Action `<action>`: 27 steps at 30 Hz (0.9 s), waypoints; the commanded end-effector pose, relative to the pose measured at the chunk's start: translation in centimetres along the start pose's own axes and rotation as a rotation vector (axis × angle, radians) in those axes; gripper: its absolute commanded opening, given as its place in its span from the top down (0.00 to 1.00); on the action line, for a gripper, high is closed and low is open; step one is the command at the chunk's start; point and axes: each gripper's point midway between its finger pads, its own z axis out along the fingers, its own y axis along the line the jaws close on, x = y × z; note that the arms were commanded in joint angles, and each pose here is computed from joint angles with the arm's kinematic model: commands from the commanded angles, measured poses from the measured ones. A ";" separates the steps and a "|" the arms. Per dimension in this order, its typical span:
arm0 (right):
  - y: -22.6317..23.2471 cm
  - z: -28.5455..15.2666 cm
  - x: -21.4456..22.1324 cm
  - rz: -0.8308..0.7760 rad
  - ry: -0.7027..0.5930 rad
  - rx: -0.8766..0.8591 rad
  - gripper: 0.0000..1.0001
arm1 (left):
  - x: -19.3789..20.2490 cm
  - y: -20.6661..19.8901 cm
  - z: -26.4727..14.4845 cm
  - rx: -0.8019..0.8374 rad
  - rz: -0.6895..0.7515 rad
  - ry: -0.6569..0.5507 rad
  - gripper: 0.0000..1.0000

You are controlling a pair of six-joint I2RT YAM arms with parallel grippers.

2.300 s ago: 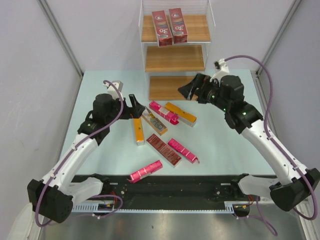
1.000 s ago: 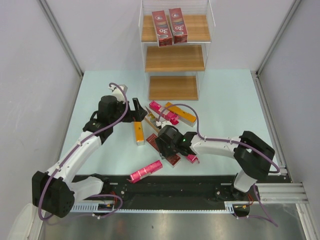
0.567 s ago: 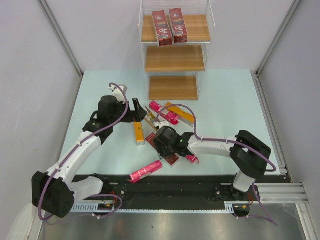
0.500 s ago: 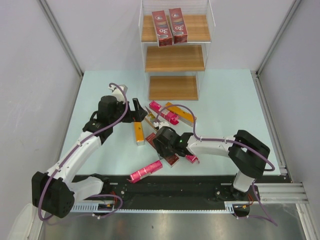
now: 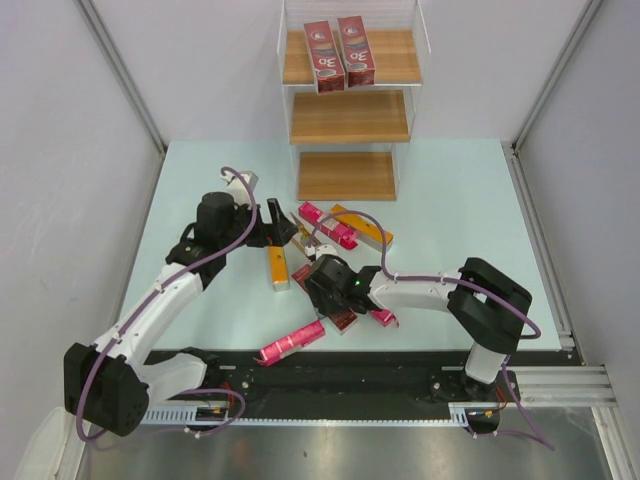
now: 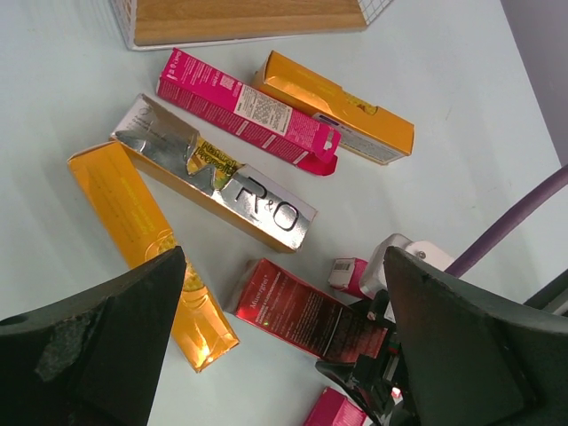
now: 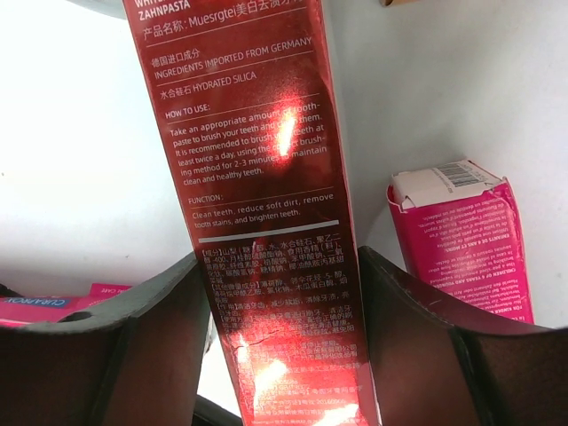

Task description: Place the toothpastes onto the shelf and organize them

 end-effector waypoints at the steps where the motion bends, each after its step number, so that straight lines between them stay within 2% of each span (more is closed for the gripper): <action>1: -2.8 0.3 2.5 0.015 0.064 0.120 0.58 | -0.4 -1.6 0.1 0.081 -0.001 -0.018 0.00; 3: -2.9 -0.6 1.2 0.034 0.018 0.130 0.59 | -0.3 -1.7 0.4 0.088 -0.011 -0.012 0.00; 9: -3.3 -3.5 -2.3 0.064 -0.117 0.142 0.77 | -0.4 -2.3 0.9 0.130 -0.039 -0.008 0.00; 16: -3.5 -6.7 -4.9 0.097 -0.224 0.134 0.86 | -0.3 -3.1 1.3 0.179 -0.059 -0.003 0.00; 27: -3.9 -13.6 -9.0 0.173 -0.464 0.142 0.92 | 1.1 -8.1 1.9 0.499 -0.207 0.065 0.00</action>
